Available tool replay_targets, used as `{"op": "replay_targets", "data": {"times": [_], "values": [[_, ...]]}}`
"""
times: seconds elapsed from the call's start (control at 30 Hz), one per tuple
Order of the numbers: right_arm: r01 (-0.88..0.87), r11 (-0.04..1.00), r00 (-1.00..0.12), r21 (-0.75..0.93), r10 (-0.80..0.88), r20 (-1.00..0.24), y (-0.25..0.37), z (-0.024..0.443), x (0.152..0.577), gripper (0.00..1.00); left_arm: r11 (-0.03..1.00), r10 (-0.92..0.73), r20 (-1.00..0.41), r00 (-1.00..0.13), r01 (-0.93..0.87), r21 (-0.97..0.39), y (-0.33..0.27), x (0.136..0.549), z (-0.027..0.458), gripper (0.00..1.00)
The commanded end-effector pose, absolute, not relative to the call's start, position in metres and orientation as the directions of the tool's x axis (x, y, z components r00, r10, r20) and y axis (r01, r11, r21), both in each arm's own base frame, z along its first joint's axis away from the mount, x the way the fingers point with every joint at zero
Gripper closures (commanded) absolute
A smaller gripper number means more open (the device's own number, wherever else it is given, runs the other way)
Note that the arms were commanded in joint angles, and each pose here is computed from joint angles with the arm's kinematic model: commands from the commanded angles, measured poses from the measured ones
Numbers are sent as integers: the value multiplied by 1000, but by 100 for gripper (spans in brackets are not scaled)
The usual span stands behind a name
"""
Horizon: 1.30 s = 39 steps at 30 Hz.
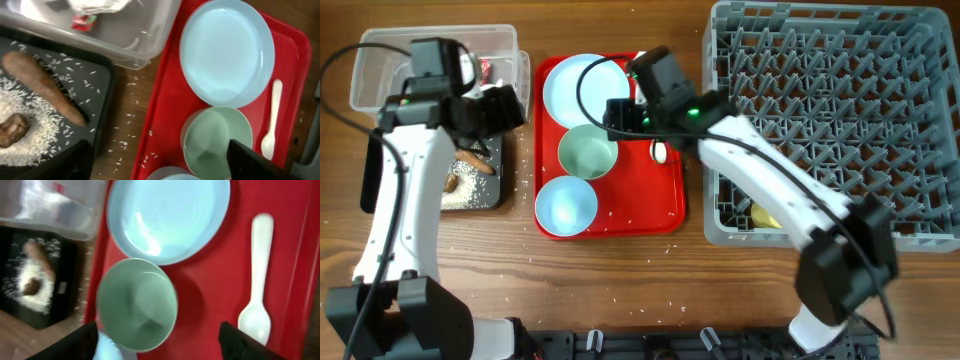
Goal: Sort waste into correct bins and load items into the dishwasher rack
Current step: 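Move the right gripper toward the red tray, then grasp the pale-green bowl with the right gripper and carry it to the rack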
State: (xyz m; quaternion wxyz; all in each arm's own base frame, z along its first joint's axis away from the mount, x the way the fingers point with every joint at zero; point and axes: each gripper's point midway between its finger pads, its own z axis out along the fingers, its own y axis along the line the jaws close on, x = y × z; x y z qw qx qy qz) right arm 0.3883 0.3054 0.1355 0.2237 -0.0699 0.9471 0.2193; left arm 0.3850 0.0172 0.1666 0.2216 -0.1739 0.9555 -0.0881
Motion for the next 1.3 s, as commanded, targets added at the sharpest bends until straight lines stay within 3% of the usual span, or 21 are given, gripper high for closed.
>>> {"op": "replay_targets", "data": {"times": [0.0,0.03,0.1,0.23,0.3,0.4,0.57,0.73,0.87,0.93,1.0,1.13,1.27], "values": [[-162,923,-926,349,-20,-377,306,86,394,28,912,-403,-411,-817,-324,-251,32,386,175,7],[-158,925,-940,347,-33,-340,307,68,391,34,912,-403,-411,-818,-323,-251,31,386,175,0],[-149,927,-957,345,-48,-286,310,44,385,42,913,-402,-409,-819,-322,-251,31,385,175,0],[-143,926,-973,350,-67,-221,313,17,376,46,913,-402,-409,-819,-323,-251,31,385,175,0],[-143,926,-973,349,-67,-222,313,17,377,54,913,-402,-409,-819,-323,-251,31,385,175,0],[-142,927,-973,348,-66,-222,312,17,377,76,913,-402,-409,-819,-323,-251,31,385,175,0],[-120,935,-969,333,-38,-243,297,35,384,94,913,-402,-409,-819,-323,-251,31,385,175,0],[5,970,-908,245,107,-405,220,125,410,96,913,-402,-409,-819,-323,-251,31,385,175,0],[245,961,-719,126,267,-641,106,220,426,96,913,-402,-409,-819,-323,-251,31,385,175,0],[435,900,-579,1,280,-766,40,255,427,95,913,-402,-409,-819,-323,-251,31,385,175,0],[596,765,-498,-245,113,-860,-19,285,430,96,913,-402,-409,-819,-323,-251,31,385,175,0],[571,625,-570,-532,-163,-805,-39,296,466,96,913,-402,-409,-819,-323,-251,31,385,175,0],[411,537,-662,-737,-380,-646,-27,272,512,96,913,-402,-409,-819,-323,-251,31,385,175,0]]}}
